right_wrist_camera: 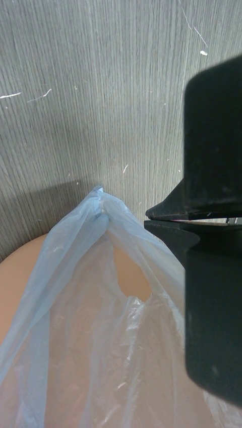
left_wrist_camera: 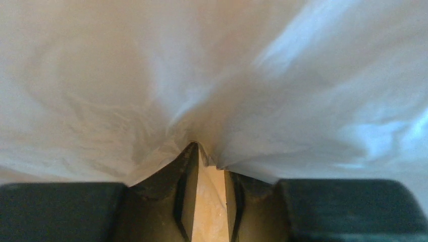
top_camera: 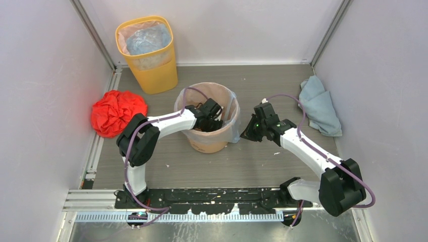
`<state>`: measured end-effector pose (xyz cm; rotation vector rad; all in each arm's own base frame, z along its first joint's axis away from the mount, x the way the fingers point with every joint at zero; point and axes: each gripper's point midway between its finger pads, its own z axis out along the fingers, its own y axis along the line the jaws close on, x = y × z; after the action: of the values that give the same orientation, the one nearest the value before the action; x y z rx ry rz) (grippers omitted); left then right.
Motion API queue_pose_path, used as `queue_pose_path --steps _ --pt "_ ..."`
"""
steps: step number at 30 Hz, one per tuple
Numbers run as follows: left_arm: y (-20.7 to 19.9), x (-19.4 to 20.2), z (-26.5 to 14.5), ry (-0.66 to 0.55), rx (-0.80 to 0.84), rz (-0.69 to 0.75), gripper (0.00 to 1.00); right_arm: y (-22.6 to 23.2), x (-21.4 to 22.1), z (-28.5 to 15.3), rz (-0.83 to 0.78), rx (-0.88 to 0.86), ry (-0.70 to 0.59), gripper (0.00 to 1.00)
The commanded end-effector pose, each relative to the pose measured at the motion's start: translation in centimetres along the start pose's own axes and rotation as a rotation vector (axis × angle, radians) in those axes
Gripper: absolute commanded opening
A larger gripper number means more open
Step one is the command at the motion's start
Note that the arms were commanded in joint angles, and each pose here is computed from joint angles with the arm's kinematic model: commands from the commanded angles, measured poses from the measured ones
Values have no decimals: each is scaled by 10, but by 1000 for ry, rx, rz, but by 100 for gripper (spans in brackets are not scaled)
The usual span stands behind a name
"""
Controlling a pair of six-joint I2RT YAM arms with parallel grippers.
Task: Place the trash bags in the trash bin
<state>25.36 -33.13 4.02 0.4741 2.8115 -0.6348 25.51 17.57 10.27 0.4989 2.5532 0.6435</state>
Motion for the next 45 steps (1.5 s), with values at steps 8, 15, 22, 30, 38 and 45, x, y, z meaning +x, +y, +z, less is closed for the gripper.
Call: queue_pose_path --steps 8,15,22,30,38,45 --pt "-35 -51 -64 -150 30 102 44 17 -14 -6 -11 -44 -37 6" --pt "-52 -71 -98 -218 54 152 48 14 -18 -14 -42 -24 -61 19" --pt "-65 -72 -127 -202 79 186 55 14 -32 -36 -105 25 -102 34" --pt "-55 -56 -160 -217 40 207 55 18 -61 -80 -181 87 -211 35" --pt "-58 -72 -253 -427 21 249 57 51 -88 -114 -259 51 -255 48" --pt "-15 -74 -315 -557 -72 188 66 89 -98 -125 -316 -21 -231 58"
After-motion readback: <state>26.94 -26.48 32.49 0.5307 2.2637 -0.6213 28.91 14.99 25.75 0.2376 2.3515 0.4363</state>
